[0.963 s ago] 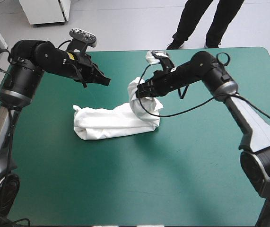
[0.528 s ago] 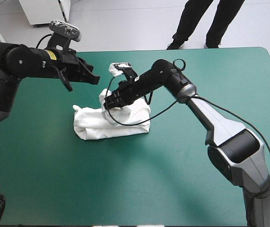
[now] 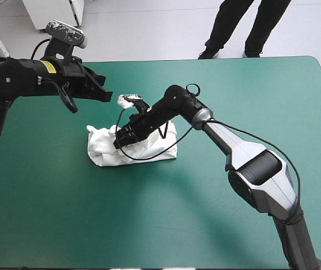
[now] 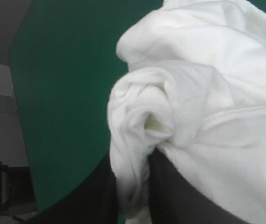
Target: Fold the cloth
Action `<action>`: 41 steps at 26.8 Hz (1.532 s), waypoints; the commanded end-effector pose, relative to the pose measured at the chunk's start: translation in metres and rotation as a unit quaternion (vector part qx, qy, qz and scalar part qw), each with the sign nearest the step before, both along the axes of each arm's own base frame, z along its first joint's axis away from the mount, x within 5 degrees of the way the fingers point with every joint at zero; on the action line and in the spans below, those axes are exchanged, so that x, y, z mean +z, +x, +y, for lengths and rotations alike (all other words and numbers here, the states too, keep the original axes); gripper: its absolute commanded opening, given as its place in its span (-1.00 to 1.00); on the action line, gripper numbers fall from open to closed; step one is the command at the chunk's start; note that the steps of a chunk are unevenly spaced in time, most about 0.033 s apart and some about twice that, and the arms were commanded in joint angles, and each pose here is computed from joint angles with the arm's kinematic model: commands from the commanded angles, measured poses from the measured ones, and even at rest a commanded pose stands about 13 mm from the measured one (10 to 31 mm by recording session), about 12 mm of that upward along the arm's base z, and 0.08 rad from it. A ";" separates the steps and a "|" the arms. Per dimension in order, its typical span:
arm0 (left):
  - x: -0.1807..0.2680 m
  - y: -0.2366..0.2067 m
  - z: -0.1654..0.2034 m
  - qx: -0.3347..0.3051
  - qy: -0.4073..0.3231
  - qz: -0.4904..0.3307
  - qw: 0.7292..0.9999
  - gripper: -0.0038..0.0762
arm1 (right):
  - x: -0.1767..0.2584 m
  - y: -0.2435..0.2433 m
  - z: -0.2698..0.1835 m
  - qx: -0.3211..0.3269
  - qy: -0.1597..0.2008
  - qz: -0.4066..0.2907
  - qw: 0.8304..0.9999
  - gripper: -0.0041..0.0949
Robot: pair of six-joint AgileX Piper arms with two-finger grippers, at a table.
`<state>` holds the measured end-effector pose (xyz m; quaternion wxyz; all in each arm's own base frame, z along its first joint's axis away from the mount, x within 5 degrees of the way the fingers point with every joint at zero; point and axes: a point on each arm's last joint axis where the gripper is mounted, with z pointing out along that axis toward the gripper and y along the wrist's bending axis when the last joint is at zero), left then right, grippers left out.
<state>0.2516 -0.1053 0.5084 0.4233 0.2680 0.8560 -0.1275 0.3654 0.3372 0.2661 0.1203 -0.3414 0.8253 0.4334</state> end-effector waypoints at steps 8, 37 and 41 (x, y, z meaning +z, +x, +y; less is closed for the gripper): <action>0.001 -0.036 0.010 -0.006 -0.007 0.010 1.000 -0.96 | 0.107 -0.007 -0.023 0.010 -0.004 -0.167 0.986 -0.29; 0.020 -0.071 0.026 0.006 -0.003 -0.043 0.999 -0.96 | 0.052 0.031 -0.159 -0.174 -0.142 -0.007 0.974 0.32; 0.020 -0.071 0.026 0.004 -0.002 -0.043 0.999 -0.96 | 0.038 0.037 -0.152 -0.160 -0.125 0.012 0.979 0.32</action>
